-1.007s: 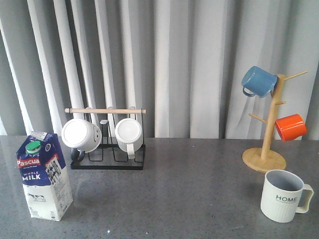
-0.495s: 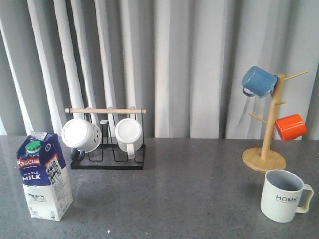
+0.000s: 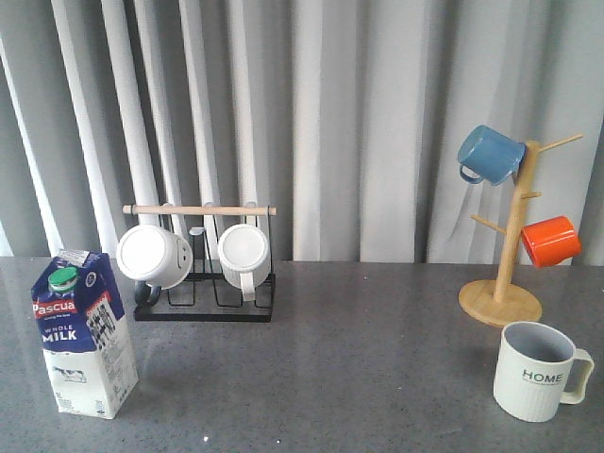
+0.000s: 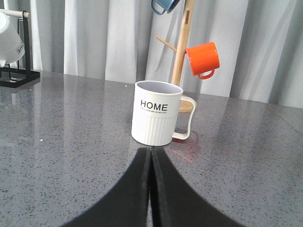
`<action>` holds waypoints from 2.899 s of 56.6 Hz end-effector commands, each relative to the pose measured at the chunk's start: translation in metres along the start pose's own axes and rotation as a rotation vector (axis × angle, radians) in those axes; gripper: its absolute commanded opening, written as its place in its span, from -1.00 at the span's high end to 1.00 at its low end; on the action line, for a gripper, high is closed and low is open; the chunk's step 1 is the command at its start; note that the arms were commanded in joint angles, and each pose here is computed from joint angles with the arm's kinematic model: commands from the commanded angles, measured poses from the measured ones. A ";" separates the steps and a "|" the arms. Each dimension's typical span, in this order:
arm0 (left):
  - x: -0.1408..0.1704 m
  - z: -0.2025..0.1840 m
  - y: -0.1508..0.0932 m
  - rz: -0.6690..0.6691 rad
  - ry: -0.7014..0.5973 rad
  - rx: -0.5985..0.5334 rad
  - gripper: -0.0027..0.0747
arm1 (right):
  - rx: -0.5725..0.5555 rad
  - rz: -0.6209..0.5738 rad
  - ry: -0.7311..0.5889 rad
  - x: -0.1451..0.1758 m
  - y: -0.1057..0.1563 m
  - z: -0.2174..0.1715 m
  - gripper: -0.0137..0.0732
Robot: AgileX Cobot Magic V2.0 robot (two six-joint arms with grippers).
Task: Place milk next to cup
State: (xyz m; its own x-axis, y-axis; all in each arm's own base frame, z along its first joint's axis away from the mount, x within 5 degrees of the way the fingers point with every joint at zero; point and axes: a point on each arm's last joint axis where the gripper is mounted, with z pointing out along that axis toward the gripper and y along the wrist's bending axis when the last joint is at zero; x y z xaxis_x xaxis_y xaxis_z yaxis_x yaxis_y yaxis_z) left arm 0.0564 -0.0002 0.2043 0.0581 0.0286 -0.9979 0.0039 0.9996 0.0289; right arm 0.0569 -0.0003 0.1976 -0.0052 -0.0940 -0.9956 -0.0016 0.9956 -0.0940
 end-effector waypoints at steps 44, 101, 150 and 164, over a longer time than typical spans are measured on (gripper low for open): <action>-0.146 0.025 0.004 -0.100 -0.166 0.009 0.95 | 0.012 0.076 -0.316 -0.157 -0.014 0.008 0.70; -0.186 0.159 -0.018 -0.172 0.069 0.107 -0.32 | 0.008 0.016 0.245 -0.169 -0.018 0.136 -0.62; -0.183 0.167 -0.019 -0.173 0.065 0.113 -0.45 | 0.056 -0.074 0.182 -0.132 -0.032 0.164 -0.58; -0.183 0.167 -0.019 -0.173 0.068 0.112 -0.45 | 0.050 -0.018 -0.082 -0.067 -0.034 0.159 -0.58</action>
State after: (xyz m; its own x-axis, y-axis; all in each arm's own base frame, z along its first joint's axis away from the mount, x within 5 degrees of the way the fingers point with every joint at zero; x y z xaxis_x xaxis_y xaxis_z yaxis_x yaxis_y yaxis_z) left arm 0.2145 -0.0231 0.3755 -0.1324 -0.1151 -0.9845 0.0839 0.9884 -0.1268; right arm 0.2165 -0.0276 0.2508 -0.2061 -0.1161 -0.9716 0.0443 0.9908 -0.1278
